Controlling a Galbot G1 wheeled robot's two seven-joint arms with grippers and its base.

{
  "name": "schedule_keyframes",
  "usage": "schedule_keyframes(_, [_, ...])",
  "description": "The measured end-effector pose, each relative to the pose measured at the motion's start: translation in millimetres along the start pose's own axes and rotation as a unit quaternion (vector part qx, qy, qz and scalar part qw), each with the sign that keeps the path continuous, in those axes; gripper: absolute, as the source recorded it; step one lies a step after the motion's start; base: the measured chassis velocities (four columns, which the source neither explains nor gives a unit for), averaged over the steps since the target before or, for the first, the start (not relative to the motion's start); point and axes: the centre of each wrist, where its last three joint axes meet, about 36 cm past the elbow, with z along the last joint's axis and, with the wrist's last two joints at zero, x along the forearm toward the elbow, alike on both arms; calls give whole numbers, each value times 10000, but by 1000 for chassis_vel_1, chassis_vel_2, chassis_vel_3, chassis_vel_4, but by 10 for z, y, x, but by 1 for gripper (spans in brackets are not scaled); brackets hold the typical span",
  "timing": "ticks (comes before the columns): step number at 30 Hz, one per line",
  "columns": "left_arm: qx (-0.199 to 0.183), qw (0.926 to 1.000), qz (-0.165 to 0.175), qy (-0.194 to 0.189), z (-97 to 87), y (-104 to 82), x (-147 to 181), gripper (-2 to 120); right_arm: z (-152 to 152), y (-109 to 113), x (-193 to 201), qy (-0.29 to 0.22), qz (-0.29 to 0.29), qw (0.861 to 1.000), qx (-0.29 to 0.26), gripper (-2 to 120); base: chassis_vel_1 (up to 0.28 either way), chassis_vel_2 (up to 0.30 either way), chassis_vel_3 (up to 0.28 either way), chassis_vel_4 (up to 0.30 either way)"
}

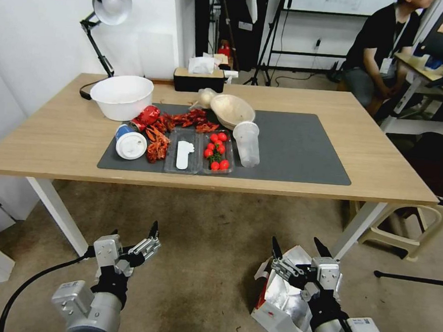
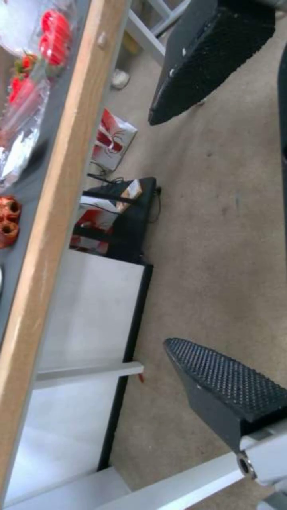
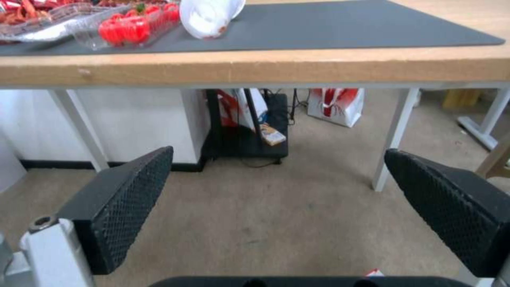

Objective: Pick up the food delivery bag from the floor and place it on the table.

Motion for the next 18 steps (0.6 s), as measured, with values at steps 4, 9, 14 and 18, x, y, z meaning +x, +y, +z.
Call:
schedule_keyframes(4, [-8,10000,-12,4,14,6,-4,100,12,-6,-11,10,-20,10000,8,100,0,0,0,0])
schedule_keyframes(9, [-43,10000,-31,-17,46,24,-29,100,29,-25,-29,5,-114,9999,-22,100,0,0,0,0])
schedule_keyframes(14, [-48,10000,-14,-37,70,29,-50,100,51,-47,-37,20,-167,9999,-40,100,0,0,0,0])
schedule_keyframes(18, [-148,9999,-1,-54,157,69,-113,100,167,-63,-43,19,-237,9997,-37,100,0,0,0,0])
